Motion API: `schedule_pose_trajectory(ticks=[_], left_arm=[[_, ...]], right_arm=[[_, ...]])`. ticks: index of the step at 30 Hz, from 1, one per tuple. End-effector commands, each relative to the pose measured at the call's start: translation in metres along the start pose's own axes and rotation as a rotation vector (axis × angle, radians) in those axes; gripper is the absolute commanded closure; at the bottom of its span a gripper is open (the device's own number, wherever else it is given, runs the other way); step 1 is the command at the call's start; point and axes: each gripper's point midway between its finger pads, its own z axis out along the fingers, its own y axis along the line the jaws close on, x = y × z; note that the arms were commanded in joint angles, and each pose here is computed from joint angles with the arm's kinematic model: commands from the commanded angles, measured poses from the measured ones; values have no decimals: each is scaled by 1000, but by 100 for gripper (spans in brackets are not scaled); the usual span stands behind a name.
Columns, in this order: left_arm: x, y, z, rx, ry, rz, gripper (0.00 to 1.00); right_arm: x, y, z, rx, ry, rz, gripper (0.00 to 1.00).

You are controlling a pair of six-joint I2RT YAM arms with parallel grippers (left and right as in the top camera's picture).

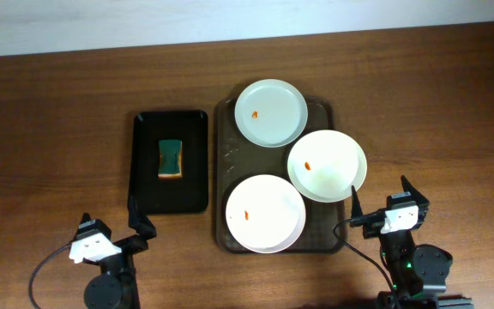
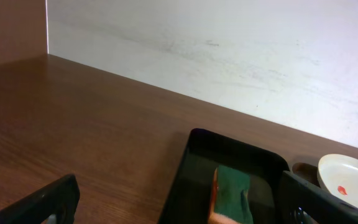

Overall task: Clean dirty plates on tray and stack at the side
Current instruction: 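Move left gripper toward the sponge and right gripper toward the plates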

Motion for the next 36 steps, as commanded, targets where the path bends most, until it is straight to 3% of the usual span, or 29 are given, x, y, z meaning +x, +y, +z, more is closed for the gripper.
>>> schedule_pose_trajectory(ticks=[1, 36], left_arm=[[1, 1, 0, -3, -1, -9, 0], [-8, -4, 0, 21, -36, -28, 0]], right_arm=[[4, -1, 0, 8, 8, 5, 2], [-4, -2, 0, 14, -22, -1, 2]])
